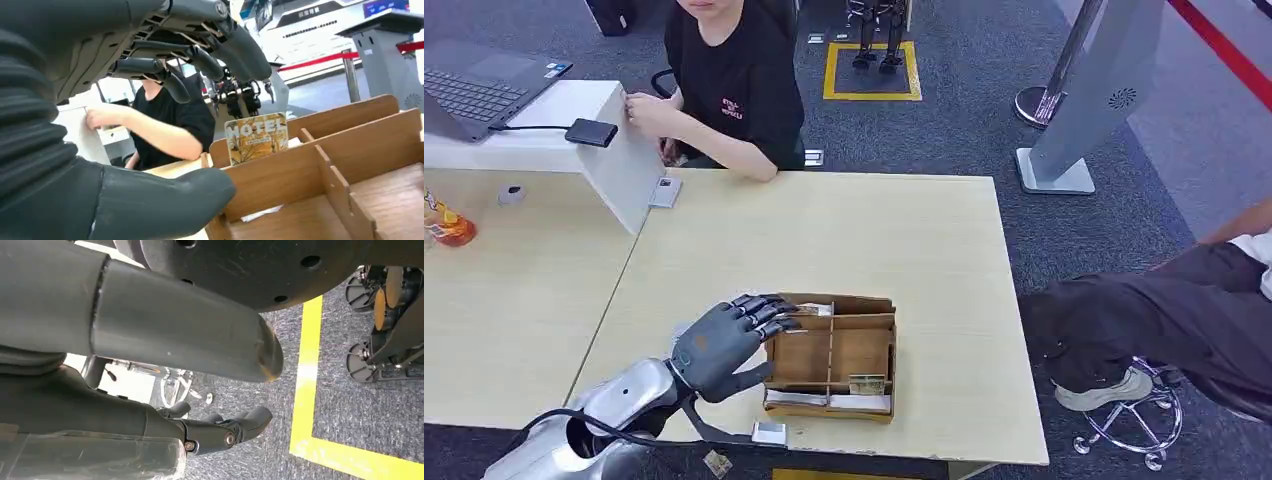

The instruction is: Pass the card to the sensor for recognition and then transmit it.

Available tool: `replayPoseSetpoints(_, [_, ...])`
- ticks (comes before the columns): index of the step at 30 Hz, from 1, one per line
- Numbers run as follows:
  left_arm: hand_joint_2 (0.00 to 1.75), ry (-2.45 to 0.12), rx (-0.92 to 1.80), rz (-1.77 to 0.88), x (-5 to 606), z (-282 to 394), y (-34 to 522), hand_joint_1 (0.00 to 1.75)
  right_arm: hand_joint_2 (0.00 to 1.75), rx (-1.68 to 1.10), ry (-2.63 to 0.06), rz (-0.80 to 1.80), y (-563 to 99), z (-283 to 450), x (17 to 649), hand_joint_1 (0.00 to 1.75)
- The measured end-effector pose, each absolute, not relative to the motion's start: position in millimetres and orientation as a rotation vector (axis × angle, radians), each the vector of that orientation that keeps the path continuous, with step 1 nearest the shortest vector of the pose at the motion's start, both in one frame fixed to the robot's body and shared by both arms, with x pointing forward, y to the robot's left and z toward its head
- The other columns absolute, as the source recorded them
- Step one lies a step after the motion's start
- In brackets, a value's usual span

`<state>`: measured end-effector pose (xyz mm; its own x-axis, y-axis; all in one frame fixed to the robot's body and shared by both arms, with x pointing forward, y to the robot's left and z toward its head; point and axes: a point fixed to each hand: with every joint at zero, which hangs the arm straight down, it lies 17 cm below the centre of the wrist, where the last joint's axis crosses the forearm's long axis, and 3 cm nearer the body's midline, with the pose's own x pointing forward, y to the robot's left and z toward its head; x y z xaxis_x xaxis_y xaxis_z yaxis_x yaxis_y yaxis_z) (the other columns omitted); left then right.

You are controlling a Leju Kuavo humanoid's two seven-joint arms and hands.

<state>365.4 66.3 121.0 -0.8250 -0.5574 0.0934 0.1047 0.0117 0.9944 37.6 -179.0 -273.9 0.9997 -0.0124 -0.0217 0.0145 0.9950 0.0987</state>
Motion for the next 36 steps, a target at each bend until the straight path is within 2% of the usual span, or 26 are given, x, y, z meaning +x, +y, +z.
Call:
replayPoseSetpoints(18, [1.75,-1.74,0.402,-1.987,365.1,121.0,94.3,0.44,0.0,0.103,0.021,-0.005,-178.7,-273.8,37.4,0.0])
replayPoseSetpoints(26, [1.75,-1.658,0.206,-2.055,354.2,121.3,102.4,0.51,0.0,0.098,0.019,0.001,-181.7,-274.2,38.1,0.0])
replayPoseSetpoints(31, [1.75,-1.647,0.108,-2.063,348.0,130.8,104.4,0.42,0.0,0.092,0.022,0.008,-184.8,-274.6,37.9,0.0])
replayPoseSetpoints(36, [1.75,-1.653,0.076,-2.045,341.3,131.7,110.1,0.42,0.0,0.092,0.024,0.009,-185.4,-274.7,37.5,0.0])
